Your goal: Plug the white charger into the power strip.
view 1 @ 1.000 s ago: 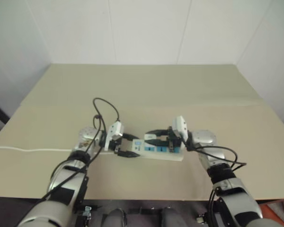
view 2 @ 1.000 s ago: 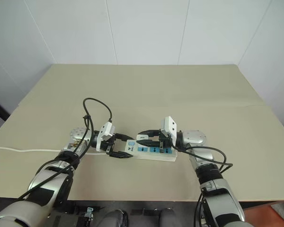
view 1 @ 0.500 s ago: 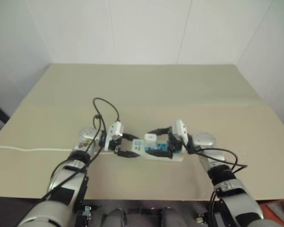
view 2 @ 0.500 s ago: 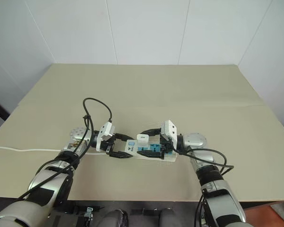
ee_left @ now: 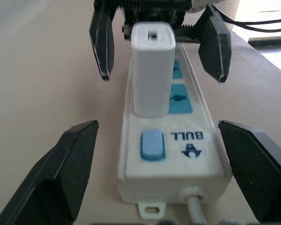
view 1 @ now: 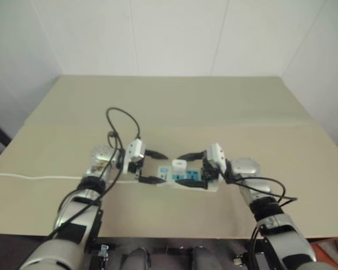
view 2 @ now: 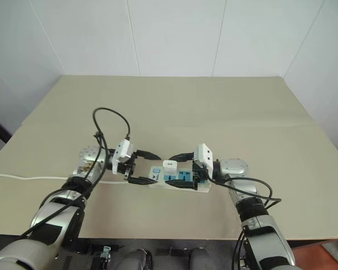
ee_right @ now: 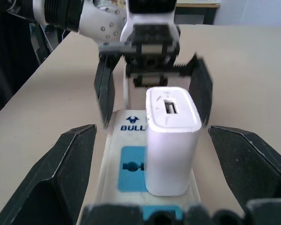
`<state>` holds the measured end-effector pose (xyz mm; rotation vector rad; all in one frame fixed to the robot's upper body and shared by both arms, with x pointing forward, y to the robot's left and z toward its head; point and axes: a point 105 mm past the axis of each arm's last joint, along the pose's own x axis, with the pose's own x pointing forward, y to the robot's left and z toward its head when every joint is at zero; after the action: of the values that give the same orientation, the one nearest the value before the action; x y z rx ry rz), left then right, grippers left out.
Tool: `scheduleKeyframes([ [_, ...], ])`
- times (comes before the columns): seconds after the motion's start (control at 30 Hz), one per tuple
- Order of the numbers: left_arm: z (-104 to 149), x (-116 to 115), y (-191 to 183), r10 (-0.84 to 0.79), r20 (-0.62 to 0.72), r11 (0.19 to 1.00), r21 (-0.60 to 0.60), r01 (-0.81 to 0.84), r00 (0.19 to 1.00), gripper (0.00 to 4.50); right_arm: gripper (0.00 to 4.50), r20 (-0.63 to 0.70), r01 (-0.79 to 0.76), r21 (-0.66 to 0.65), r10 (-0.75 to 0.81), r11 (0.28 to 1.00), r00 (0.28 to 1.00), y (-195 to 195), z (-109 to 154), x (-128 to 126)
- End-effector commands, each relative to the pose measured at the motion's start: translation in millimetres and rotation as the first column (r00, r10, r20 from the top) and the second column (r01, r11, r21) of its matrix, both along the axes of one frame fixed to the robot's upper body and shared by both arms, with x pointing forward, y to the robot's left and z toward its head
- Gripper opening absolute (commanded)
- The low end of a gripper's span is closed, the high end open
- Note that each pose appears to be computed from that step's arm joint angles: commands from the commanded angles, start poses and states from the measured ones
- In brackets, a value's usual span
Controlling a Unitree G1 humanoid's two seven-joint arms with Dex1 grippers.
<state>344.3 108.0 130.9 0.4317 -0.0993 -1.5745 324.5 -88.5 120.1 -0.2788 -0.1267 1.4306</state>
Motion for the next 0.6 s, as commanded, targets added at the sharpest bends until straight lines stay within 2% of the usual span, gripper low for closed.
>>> scheduleKeyframes([
  [0.03, 31.7, -10.3, 28.3, 0.026, 0.092, 0.999, -0.046, -0.022, 0.995, 4.47, 4.50, 0.097, 0.054, 0.049, -0.058, 0.997, 0.994, -35.3, 43.1, -5.8],
  [0.17, 29.4, -27.0, 69.1, 0.089, 0.119, 0.994, 0.047, -0.095, 0.989, 4.47, 4.50, 0.161, 0.087, -0.024, -0.082, 0.996, 0.984, -74.1, 69.3, -22.6],
  [0.33, 21.1, -40.3, 104.4, 0.168, 0.084, 0.976, 0.124, -0.177, 0.982, 4.47, 4.50, 0.197, 0.130, -0.228, -0.085, 0.965, 0.977, -112.4, 72.4, -39.6],
  [0.4, 20.4, -43.4, 110.7, 0.184, 0.081, 0.972, 0.133, -0.194, 0.980, 4.47, 4.50, 0.203, 0.148, -0.286, -0.091, 0.947, 0.975, -122.9, 70.7, -43.8],
  [0.6, 20.5, -43.1, 105.0, 0.199, 0.073, 0.973, 0.107, -0.206, 0.977, 4.47, 4.50, 0.186, 0.184, -0.327, -0.127, 0.927, 0.974, -133.1, 62.5, -48.3],
])
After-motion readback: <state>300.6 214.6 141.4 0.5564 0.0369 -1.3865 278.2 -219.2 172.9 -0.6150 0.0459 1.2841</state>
